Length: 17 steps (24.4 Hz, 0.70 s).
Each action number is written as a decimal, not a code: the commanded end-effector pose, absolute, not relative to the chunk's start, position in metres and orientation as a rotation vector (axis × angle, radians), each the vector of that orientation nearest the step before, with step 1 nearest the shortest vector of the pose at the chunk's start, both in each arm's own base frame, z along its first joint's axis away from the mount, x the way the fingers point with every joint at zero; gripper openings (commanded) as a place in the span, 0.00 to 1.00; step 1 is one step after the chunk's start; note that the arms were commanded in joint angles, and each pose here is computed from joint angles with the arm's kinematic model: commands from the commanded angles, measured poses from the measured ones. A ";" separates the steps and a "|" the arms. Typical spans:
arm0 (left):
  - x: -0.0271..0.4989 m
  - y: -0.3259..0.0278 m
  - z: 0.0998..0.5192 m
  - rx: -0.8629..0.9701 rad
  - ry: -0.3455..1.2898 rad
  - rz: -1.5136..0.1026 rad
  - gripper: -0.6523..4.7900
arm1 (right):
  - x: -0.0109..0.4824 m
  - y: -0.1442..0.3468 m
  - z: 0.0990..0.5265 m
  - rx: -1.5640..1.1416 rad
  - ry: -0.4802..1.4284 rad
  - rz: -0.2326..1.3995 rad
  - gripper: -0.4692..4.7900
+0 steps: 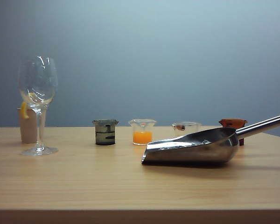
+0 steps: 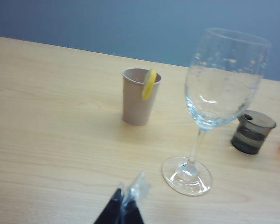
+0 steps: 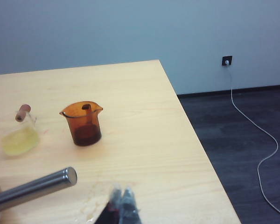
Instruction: Pick up the ice scoop on the desk filled with ice cubes, pour the ice into the goblet, and finally put the scoop back on the table.
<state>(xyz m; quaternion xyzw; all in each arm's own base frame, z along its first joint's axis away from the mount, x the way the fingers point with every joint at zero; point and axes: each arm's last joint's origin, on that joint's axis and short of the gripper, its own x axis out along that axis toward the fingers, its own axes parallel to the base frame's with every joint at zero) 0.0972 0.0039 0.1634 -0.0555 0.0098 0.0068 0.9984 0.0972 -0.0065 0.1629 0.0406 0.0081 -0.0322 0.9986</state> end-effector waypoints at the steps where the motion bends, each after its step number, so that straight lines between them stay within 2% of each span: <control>1: 0.097 0.004 0.165 -0.103 0.012 0.015 0.11 | 0.097 -0.006 0.159 0.085 0.053 -0.053 0.09; 6: 0.097 0.004 0.166 -0.106 0.008 0.011 0.11 | 0.097 -0.005 0.161 0.127 0.046 -0.023 0.09; 14: 0.079 0.002 0.226 -0.104 -0.017 -0.021 0.11 | 0.079 -0.003 0.243 0.328 -0.060 0.028 0.08; 17: 0.080 0.002 0.249 -0.104 0.012 -0.026 0.11 | 0.087 -0.001 0.267 0.398 0.003 0.084 0.08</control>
